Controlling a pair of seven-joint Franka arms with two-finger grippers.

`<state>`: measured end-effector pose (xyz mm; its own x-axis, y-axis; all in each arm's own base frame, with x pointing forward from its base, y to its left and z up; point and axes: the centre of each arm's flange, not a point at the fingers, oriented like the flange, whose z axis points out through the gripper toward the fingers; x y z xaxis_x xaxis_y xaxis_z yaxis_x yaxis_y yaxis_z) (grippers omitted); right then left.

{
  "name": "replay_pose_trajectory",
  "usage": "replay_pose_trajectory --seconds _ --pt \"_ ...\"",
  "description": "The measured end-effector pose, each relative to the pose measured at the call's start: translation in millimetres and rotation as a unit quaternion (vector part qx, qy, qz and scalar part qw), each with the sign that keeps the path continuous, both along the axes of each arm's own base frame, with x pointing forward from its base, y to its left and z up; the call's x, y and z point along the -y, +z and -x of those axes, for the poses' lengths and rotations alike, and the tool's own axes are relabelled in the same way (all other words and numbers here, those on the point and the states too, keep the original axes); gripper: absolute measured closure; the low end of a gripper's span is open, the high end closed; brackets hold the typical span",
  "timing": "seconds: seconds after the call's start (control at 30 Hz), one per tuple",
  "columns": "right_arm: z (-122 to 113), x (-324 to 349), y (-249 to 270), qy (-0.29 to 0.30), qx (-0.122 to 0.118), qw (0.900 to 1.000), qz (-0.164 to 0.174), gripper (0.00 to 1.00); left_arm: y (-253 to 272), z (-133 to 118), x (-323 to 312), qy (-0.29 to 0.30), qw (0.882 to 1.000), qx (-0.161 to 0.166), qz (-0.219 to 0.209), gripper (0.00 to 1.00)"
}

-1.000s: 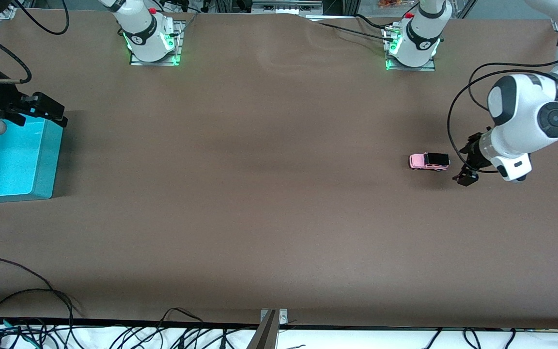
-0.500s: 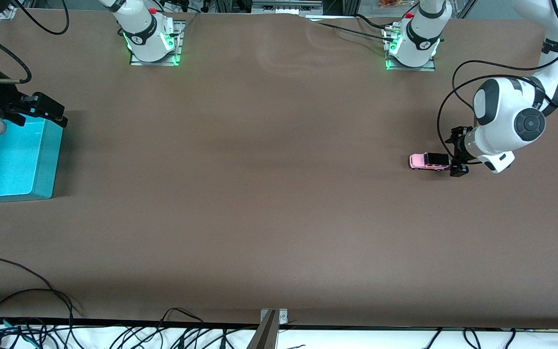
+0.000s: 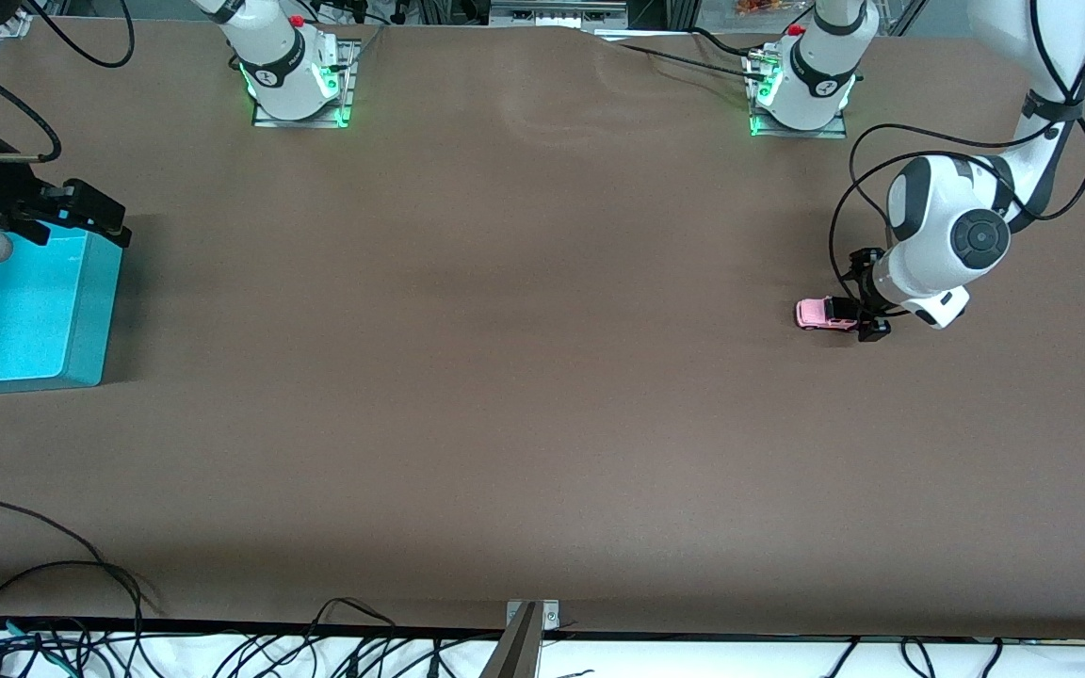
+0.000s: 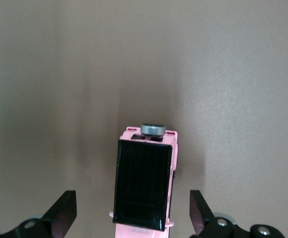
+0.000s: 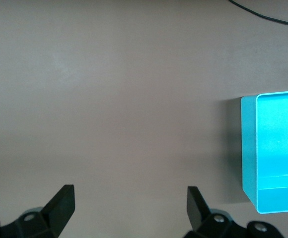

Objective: Wind and store pink jeep toy

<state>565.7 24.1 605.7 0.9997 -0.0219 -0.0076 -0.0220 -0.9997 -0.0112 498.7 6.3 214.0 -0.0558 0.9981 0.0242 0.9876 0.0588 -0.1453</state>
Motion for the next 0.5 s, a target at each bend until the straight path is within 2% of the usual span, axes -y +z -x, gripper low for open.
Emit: replay_pose_trajectory --seconds 0.3,0.5 --pt "0.0 0.0 0.0 0.0 0.0 1.0 0.0 0.0 -3.3 -2.0 1.1 0.006 1.0 0.009 -0.001 0.0" --pt "0.0 0.0 0.0 0.0 0.0 1.0 0.0 0.0 -8.0 -3.2 1.3 0.007 1.0 0.014 0.0 0.04"
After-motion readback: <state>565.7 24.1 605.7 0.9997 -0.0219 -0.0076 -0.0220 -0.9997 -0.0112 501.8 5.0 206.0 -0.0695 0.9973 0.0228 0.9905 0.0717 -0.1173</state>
